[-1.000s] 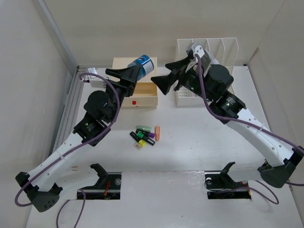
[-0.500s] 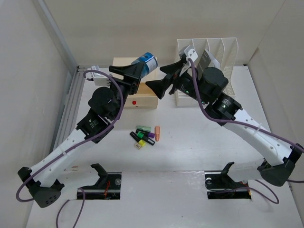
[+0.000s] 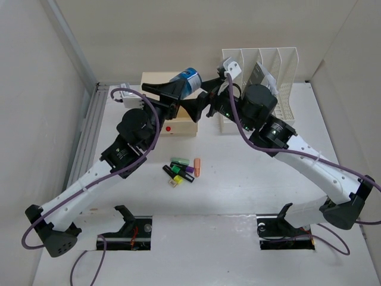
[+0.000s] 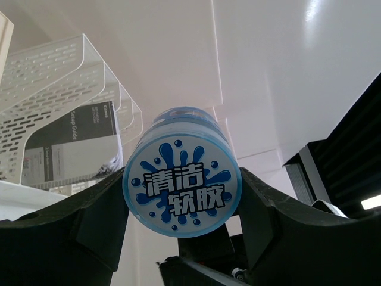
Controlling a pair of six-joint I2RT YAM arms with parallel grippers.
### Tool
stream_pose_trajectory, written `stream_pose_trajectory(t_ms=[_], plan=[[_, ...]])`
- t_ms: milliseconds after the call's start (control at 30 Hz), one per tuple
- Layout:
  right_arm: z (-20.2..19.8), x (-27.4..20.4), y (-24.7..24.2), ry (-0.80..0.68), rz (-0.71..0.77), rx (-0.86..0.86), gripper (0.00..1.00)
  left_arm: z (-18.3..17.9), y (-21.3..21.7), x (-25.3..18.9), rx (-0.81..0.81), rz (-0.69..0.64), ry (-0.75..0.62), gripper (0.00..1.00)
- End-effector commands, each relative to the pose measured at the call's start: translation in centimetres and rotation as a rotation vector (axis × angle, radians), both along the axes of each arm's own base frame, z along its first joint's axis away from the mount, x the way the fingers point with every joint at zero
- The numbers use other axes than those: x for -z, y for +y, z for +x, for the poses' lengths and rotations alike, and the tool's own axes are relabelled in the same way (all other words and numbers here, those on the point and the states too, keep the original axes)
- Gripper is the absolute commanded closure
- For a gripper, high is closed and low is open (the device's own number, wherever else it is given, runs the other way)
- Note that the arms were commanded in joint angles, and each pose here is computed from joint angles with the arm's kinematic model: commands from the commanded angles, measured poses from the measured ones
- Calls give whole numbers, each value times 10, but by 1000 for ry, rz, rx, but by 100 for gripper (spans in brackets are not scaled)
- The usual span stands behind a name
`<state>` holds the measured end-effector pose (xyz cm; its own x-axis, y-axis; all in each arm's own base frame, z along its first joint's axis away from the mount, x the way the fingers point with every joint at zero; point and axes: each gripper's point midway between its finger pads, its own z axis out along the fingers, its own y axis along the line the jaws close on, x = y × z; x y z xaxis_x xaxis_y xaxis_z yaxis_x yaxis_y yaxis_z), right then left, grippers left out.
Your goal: Organize the desk
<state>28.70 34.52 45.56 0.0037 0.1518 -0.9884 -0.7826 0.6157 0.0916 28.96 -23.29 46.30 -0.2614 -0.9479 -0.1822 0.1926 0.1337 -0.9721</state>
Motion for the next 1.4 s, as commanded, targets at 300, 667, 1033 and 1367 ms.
stream_pose_trajectory(t_ms=[300,667,1033,1367], plan=[[6,-53,-14,-56,105,95,1,-17,4,-25,33,-153,-56,100],[10,-42,-11,-21,98,102,6,-21,0,-30,70,-187,-73,100],[13,-36,-7,-15,91,103,32,-23,-3,-37,92,-215,-84,100],[9,-35,-12,-55,69,101,85,-24,-2,-42,93,-222,-90,100]])
